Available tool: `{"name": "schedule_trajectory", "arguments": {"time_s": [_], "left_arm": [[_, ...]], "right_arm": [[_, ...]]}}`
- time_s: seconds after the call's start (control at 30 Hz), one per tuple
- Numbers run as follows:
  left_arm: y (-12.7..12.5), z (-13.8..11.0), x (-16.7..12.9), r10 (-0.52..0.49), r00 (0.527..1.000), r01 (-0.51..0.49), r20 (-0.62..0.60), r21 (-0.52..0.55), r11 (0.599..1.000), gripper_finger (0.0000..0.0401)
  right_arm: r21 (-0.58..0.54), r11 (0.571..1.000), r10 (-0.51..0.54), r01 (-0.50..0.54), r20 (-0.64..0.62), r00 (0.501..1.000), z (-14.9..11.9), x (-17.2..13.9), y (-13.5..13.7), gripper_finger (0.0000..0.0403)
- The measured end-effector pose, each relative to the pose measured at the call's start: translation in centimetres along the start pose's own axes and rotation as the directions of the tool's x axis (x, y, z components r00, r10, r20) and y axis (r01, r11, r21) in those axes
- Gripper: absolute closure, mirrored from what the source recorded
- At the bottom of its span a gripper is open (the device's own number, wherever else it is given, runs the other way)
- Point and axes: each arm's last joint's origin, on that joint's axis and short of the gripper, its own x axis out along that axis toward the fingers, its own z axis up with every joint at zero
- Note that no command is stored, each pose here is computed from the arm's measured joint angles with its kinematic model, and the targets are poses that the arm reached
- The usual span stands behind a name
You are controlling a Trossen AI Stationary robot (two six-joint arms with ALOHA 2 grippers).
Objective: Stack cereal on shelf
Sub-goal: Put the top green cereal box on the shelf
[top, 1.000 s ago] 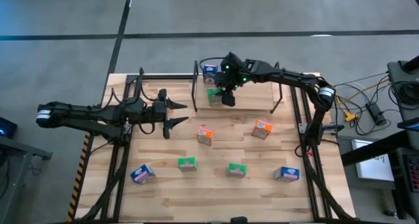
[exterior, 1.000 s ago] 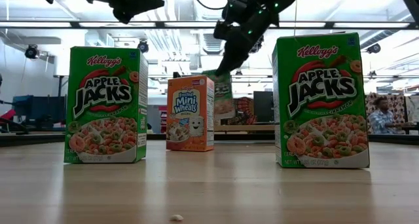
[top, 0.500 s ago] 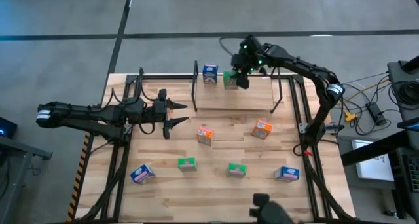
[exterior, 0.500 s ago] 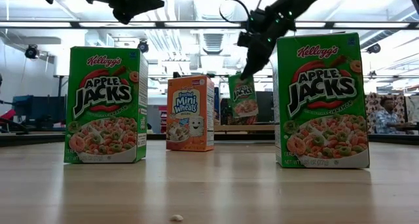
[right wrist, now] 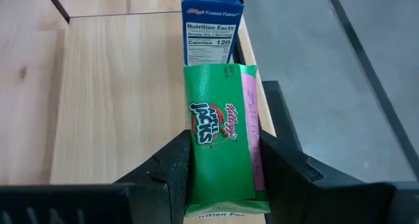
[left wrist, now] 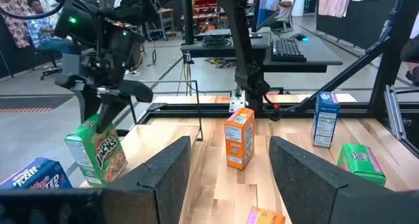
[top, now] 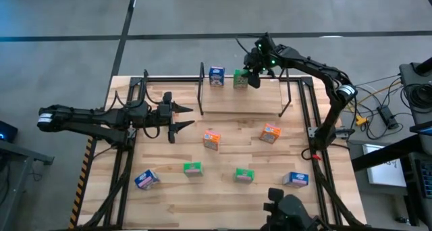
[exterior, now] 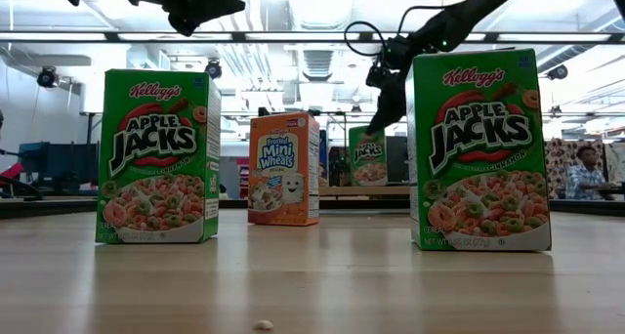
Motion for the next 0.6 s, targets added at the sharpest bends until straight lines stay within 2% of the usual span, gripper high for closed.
{"name": "schedule_trajectory", "arguments": {"time_s": [0.37,0.6], "left_arm": [[0.00,0.01,0.00,0.000,1.000,0.000,0.002,0.000,1.000,0.0210],[0.00,0.01,0.00,0.000,1.000,0.000,0.002,-0.001,1.000,0.0210]], "right_arm": [[-0.023,1.000,-0.010,0.010,0.000,1.000,-0.01,-0.02,-0.10,0.0238],[-0.014,0.998,-0.060,0.060,-0.035,0.998,-0.12,-0.03,-0.25,0.0226]]}}
